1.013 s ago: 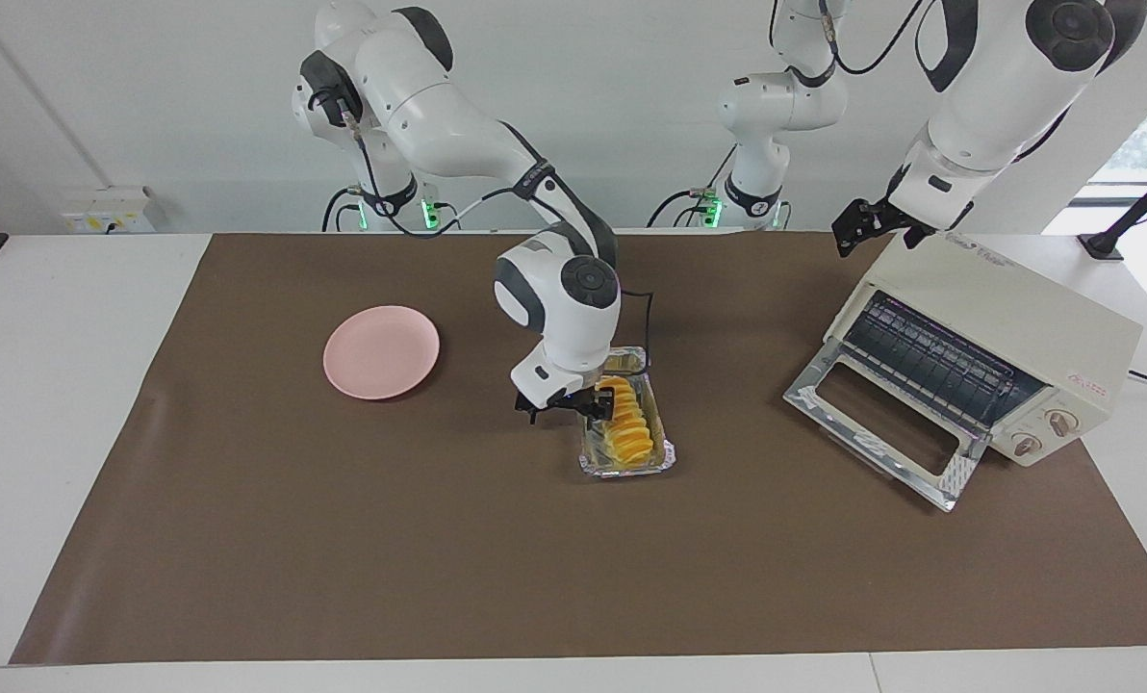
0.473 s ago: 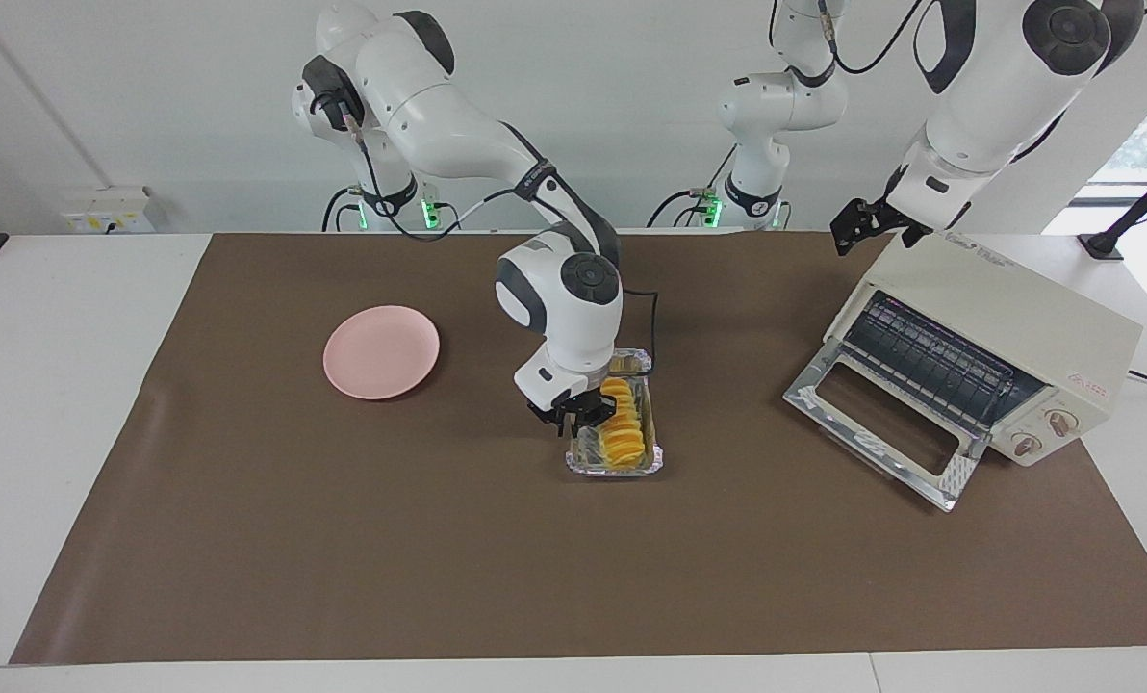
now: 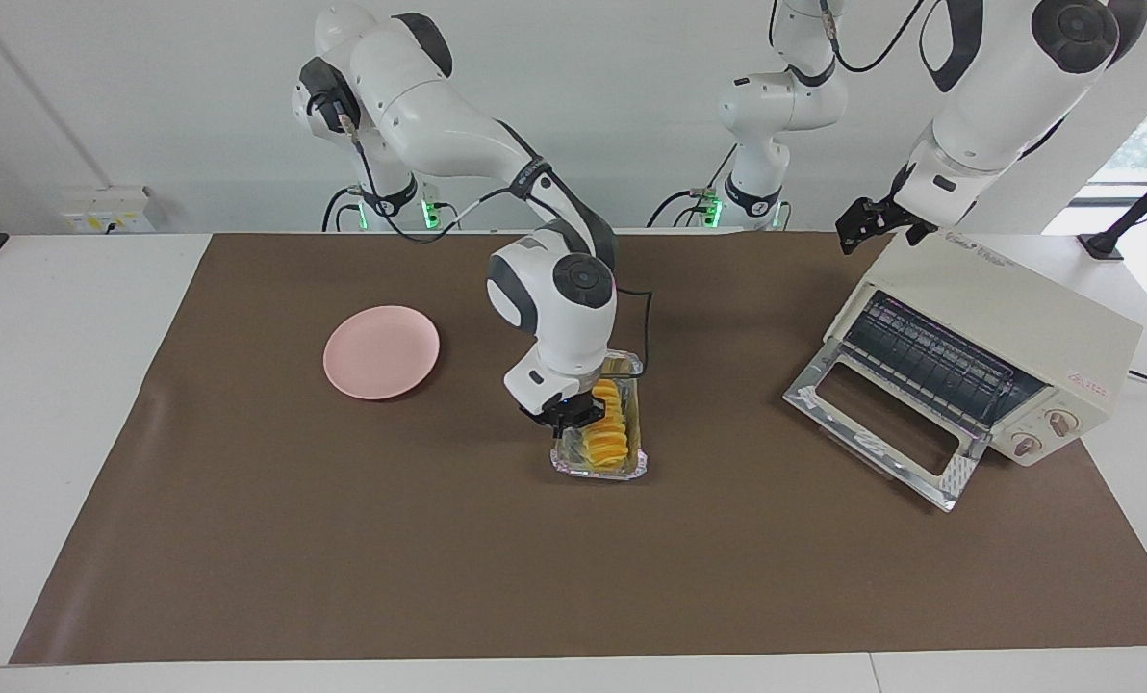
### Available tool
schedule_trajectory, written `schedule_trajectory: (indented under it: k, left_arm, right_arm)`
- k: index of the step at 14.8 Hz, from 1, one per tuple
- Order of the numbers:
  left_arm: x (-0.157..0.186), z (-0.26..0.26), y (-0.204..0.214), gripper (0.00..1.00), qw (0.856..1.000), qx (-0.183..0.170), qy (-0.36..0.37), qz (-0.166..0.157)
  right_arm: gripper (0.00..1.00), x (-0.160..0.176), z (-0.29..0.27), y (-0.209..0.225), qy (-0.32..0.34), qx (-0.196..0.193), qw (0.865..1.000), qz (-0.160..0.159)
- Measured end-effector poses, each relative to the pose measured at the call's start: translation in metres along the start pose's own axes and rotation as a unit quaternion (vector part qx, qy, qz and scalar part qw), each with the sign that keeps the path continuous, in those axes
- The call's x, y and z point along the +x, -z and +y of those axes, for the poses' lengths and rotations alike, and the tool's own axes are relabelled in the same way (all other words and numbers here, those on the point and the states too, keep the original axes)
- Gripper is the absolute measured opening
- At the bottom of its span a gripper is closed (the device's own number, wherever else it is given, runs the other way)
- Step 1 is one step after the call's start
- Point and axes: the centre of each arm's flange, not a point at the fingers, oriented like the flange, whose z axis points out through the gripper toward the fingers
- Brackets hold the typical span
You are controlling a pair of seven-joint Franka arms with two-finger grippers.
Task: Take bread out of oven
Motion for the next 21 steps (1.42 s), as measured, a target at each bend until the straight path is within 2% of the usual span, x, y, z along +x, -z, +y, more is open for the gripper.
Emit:
schedule_trajectory:
  k: [2,4,10,16,21]
  left_arm:
    - [-0.003,0.000,0.003,1.00,1.000,0.000,0.000,0.004]
    - [-0.004,0.000,0.005,1.00,1.000,0.000,0.000,0.005]
    - [-0.004,0.000,0.005,1.00,1.000,0.000,0.000,0.005]
    - [-0.004,0.000,0.005,1.00,1.000,0.000,0.000,0.005]
    - [-0.004,0.000,0.005,1.00,1.000,0.000,0.000,0.005]
  right_arm:
    - [0.02,0.035,0.052,0.027,0.006,0.021,1.000,-0.014]
    - [0.02,0.068,0.113,0.038,0.016,0.034,0.999,-0.012]
    - [0.02,0.120,0.241,0.012,0.059,0.049,0.997,0.010]
    - [0.02,0.139,0.279,-0.046,0.069,0.060,0.996,0.014]
    - [0.02,0.145,0.293,-0.057,0.103,0.063,0.992,0.028]
